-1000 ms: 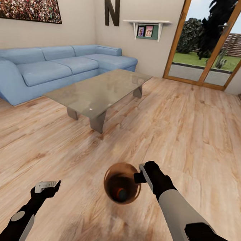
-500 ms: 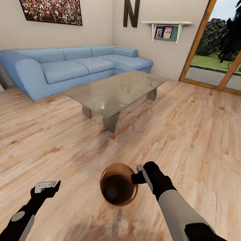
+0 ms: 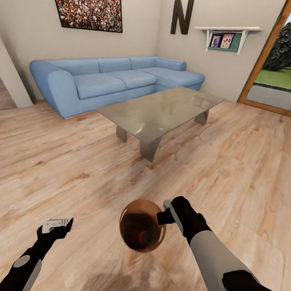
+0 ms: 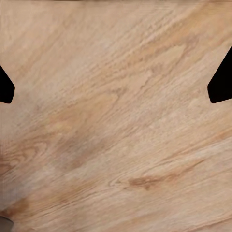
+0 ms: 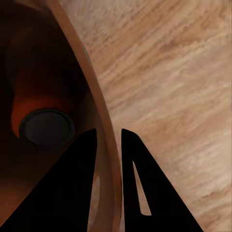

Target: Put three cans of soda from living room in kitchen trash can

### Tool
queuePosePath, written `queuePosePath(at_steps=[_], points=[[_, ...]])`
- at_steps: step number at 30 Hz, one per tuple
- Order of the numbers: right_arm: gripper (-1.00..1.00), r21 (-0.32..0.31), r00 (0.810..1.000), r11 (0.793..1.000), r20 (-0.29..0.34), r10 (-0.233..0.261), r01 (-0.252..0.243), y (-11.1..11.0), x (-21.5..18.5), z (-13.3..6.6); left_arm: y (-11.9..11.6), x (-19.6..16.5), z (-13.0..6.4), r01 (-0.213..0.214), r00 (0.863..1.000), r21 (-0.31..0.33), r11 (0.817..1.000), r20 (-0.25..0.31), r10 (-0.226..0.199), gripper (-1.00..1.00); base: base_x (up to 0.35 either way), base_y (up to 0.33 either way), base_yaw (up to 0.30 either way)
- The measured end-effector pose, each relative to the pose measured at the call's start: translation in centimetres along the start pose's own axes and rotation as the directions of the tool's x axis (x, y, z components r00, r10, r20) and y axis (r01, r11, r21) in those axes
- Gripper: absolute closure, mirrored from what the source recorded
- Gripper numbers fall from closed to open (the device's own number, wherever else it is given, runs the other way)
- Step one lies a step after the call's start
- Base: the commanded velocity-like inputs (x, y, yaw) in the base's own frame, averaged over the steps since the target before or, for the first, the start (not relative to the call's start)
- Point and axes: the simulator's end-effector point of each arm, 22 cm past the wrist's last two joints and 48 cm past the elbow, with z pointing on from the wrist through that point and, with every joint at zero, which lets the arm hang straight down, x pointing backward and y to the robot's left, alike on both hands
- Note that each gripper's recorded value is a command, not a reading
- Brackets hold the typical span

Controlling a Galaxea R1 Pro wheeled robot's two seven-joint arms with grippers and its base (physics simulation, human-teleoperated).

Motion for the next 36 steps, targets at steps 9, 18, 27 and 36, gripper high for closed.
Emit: queuePosePath(at_steps=[9,18,27,36], points=[[1.0,0.0,1.0,1.0,-0.002,-0.002,0.002,0.09,0.06,0.04,-0.22,-0.02,0.03,0.0,1.0,0.009,1.0,-0.001,0.0,-1.0,0.261,0.065,0.257],[1.0,-0.001,1.0,1.0,-0.006,-0.005,0.005,0.24,0.39,0.21,-0.27,0.04,0.01,0.0,1.0,0.011,1.0,-0.002,0.0,-1.0,0.309,0.083,0.257],[1.0,-0.001,1.0,1.0,-0.009,-0.006,0.005,0.35,0.53,0.29,-0.3,0.03,0.02,-0.001,1.0,0.013,1.0,-0.002,0.001,-1.0,0.311,0.087,0.257],[1.0,-0.02,1.0,1.0,-0.011,-0.009,0.009,0.6,0.71,0.35,-0.31,0.08,0.0,-0.002,1.0,0.013,1.0,-0.002,0.002,-1.0,0.312,0.098,0.131]])
